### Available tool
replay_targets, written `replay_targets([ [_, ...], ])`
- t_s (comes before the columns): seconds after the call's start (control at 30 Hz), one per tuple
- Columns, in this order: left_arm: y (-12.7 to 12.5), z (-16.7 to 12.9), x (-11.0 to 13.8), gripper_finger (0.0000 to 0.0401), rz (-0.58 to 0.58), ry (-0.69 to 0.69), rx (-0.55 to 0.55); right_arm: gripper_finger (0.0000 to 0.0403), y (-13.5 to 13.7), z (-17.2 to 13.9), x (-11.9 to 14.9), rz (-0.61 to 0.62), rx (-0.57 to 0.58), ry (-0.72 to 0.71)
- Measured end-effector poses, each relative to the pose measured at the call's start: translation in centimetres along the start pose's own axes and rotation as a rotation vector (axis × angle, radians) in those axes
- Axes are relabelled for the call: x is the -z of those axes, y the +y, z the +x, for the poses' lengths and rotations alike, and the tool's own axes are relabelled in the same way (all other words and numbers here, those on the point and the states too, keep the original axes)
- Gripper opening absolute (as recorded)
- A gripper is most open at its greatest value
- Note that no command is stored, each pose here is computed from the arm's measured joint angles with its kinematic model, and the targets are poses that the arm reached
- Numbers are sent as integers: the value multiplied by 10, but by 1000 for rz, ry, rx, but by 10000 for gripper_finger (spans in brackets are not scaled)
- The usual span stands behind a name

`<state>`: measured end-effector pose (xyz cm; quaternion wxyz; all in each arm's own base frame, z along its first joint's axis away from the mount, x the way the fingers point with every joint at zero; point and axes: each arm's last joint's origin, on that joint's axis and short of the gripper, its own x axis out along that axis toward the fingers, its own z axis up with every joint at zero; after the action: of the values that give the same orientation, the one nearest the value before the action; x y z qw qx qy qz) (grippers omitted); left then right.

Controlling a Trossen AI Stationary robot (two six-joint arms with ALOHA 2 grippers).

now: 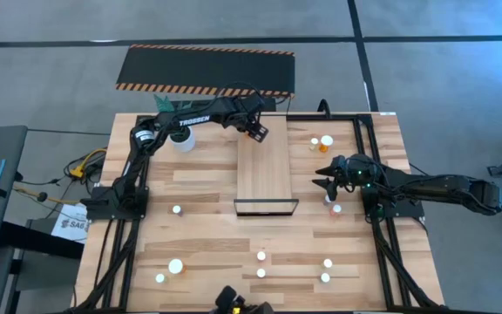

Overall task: Pick and place medicine bottles onto shelf by color
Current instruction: Put the middle orange pill bottle on the shelf

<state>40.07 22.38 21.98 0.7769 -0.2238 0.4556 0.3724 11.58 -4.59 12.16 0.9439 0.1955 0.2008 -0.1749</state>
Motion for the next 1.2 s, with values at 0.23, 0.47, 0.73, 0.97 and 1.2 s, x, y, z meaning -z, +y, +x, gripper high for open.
replay_targets([
  [0.23, 3, 1, -2, 199, -8, -6, -6, 246, 0, 0, 0, 0, 0, 0],
  [0.47, 3, 1, -2, 199, -9, -8, -7, 246, 0, 0, 0, 0, 0, 0],
  [0.73, 3, 1, -2, 218, -10, -8, -7, 246, 0, 0, 0, 0, 0, 0],
  [0.97, 3, 1, -2, 261, -11, -7, -9, 246, 0, 0, 0, 0, 0, 0],
  [1.2, 1, -9, -4, 306, 1, 18, -11, 246, 0, 0, 0, 0, 0, 0],
])
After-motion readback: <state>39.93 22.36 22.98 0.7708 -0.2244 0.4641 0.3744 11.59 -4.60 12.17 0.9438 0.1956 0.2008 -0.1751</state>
